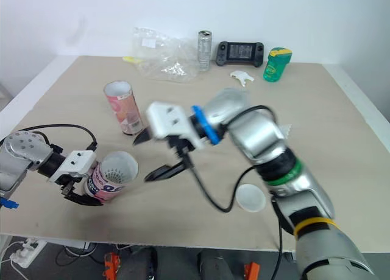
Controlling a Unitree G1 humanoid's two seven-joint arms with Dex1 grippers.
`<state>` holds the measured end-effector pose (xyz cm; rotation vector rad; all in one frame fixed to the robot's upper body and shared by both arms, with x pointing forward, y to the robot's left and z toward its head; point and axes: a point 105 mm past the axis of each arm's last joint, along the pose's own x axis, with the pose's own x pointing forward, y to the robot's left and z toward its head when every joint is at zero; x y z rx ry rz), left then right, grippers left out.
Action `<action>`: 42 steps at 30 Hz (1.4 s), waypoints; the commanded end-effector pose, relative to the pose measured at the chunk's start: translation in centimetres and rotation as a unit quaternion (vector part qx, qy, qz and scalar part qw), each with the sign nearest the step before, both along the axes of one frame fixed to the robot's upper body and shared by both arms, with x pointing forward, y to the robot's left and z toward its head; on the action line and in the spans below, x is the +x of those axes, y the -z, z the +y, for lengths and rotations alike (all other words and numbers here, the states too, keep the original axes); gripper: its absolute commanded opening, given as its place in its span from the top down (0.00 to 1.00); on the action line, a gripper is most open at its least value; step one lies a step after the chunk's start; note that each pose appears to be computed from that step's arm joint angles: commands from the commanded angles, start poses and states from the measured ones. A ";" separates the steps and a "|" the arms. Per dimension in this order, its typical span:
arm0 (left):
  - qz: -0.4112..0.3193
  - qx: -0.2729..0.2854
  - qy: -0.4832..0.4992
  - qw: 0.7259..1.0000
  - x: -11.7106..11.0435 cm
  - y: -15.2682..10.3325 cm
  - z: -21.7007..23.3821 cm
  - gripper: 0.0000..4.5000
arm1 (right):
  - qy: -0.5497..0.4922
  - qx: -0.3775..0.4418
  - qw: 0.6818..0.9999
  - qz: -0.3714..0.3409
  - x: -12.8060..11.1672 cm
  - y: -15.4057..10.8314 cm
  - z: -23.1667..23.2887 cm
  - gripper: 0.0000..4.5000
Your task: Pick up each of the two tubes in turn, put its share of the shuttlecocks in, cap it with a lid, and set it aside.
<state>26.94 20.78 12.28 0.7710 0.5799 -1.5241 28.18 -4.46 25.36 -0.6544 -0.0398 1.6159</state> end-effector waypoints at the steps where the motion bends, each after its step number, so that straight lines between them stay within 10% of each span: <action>1: 0.031 0.016 -0.006 0.999 -0.9 1.3 0.7 0.16 | 0.106 0.082 0.991 -0.015 -0.5 -2.6 -5.2 0.01; 14: 0.030 0.021 -0.009 0.999 -0.9 1.6 0.9 0.16 | 0.492 0.039 0.867 0.075 0.3 6.1 -23.0 0.01; 33: 0.029 0.020 -0.008 0.999 -0.9 1.7 0.8 0.16 | 0.504 0.056 0.847 0.156 3.9 11.4 -22.5 0.01; 42: 0.031 0.020 -0.010 0.999 -1.2 1.7 0.8 0.16 | 0.500 0.058 0.849 0.160 3.5 11.9 -22.3 0.83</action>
